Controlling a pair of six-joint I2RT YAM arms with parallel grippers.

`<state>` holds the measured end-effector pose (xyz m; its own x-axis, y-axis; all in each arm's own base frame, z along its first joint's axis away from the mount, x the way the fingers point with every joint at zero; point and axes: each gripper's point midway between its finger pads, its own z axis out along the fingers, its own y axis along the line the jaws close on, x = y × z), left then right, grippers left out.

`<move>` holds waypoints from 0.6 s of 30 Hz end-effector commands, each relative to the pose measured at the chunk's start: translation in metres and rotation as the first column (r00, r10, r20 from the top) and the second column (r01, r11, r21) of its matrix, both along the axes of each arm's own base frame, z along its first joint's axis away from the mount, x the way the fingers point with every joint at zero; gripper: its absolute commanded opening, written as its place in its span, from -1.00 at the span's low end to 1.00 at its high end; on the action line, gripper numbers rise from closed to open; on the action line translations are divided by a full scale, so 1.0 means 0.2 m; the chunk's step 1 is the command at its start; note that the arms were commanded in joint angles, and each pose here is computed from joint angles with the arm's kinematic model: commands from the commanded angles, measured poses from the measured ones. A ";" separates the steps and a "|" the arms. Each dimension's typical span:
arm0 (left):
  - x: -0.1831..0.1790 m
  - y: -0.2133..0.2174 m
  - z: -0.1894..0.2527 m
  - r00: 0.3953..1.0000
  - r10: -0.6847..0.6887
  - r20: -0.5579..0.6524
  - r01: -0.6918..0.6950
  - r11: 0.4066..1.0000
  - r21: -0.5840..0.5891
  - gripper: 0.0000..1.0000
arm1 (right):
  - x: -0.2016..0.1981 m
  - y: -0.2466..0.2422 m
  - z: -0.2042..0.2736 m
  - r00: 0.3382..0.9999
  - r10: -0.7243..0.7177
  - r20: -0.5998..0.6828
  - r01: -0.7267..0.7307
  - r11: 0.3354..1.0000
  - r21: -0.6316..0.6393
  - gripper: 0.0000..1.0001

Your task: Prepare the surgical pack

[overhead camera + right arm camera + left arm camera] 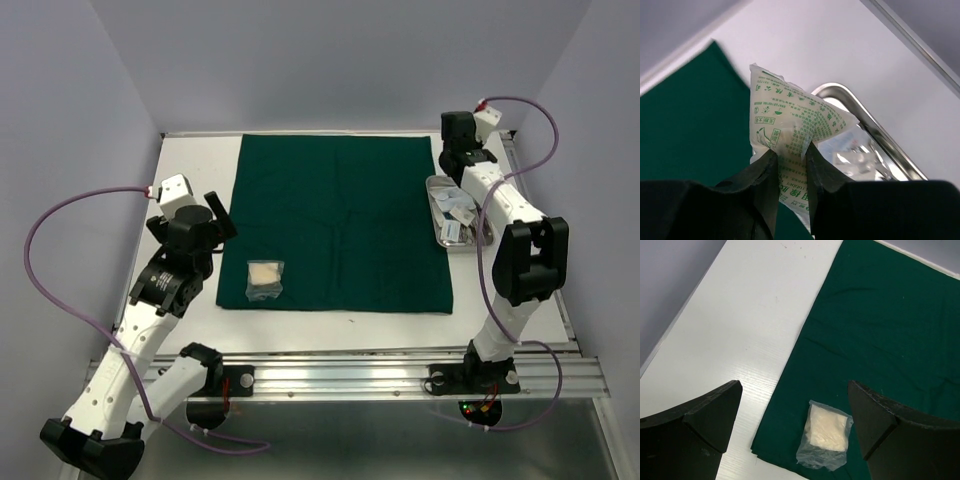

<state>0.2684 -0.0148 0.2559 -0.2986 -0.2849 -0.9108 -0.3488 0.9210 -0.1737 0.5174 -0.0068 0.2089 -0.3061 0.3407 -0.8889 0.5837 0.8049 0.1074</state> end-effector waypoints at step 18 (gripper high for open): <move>-0.02 0.02 0.04 0.999 0.015 0.040 -0.015 1.000 -0.004 0.98 | -0.08 -0.16 -0.42 0.977 -0.181 -0.110 0.194 0.974 0.120 0.01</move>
